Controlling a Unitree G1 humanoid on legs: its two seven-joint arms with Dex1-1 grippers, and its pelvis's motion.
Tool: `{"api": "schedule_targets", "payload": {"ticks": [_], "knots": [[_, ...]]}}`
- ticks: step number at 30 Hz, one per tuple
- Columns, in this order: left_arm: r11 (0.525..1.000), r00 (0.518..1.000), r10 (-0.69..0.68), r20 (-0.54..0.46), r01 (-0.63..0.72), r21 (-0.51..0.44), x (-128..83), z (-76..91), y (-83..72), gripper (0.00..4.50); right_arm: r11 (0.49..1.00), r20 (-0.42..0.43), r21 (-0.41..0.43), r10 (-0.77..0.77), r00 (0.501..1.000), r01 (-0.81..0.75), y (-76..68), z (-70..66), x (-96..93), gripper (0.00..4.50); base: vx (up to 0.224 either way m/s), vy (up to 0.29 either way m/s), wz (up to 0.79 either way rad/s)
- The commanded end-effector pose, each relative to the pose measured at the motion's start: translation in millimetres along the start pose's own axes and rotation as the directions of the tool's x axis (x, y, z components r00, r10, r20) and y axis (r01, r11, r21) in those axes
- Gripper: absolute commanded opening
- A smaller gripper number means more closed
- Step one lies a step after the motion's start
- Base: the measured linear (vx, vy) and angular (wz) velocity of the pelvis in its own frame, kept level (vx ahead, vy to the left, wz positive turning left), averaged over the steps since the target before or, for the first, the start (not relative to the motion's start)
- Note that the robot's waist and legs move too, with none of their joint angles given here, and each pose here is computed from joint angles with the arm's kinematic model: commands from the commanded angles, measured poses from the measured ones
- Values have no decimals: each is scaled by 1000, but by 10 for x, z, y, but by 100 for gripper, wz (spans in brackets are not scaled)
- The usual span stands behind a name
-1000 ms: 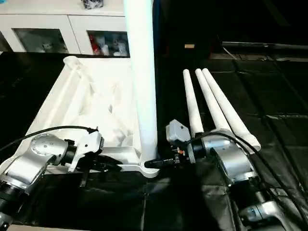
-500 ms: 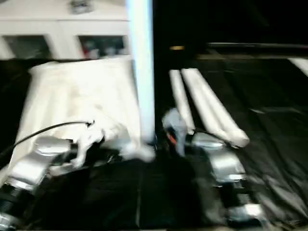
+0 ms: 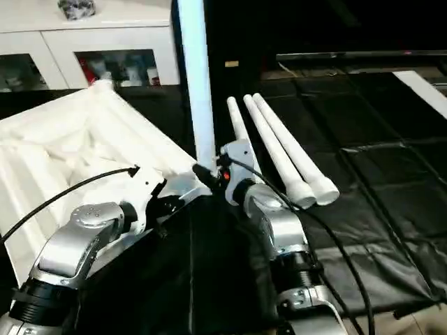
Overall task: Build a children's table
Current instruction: Rotate leg to tighten
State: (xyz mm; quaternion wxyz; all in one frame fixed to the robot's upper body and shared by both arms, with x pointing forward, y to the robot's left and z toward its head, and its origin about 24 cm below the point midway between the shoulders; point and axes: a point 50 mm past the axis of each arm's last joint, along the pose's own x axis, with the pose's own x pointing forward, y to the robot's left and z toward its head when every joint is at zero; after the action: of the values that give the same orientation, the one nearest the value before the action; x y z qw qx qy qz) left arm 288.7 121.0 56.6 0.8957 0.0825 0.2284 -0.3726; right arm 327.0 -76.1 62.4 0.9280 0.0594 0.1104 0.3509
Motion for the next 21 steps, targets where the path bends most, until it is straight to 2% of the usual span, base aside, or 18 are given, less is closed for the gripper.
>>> {"api": "schedule_targets", "payload": {"ticks": [1,3,5,6,7,10,13,18,19,20,21], "knots": [[996,995,-68,78,63,68,24,193,-73,0,989,-80,57,141,987,-137,184,-242,16,322,0,0,0],[991,994,-98,58,92,95,4,161,-37,0,984,-68,23,176,982,-175,114,-203,-64,352,0,0,0],[988,992,-113,47,108,112,-6,145,-14,0,981,-68,5,194,979,-194,72,-182,-108,359,0,0,0],[981,989,-143,29,138,139,-25,122,17,0,975,-73,-24,219,973,-221,2,-150,-175,374,0,0,0],[981,989,-143,29,138,139,-25,122,17,0,975,-73,-24,219,973,-221,2,-150,-175,385,0,0,0],[949,970,-242,-18,241,206,-104,58,79,0,945,-96,-95,306,947,-314,-153,-58,-358,410,0,0,0],[907,943,-328,-56,331,260,-167,24,98,0,906,-139,-142,380,914,-398,-233,-2,-485,439,0,0,0],[840,893,-433,-126,450,304,-242,-30,117,0,831,-216,-165,495,842,-531,-286,56,-634,448,0,0,0],[840,893,-433,-126,450,304,-242,-30,117,0,831,-216,-165,495,842,-531,-286,56,-634,448,0,0,0],[817,873,-464,-147,486,311,-262,-45,129,0,799,-251,-167,532,809,-577,-294,65,-673,448,0,0,0],[817,873,-464,-147,486,311,-262,-45,129,0,799,-251,-167,532,809,-577,-294,65,-673,448,0,0,0]]}}
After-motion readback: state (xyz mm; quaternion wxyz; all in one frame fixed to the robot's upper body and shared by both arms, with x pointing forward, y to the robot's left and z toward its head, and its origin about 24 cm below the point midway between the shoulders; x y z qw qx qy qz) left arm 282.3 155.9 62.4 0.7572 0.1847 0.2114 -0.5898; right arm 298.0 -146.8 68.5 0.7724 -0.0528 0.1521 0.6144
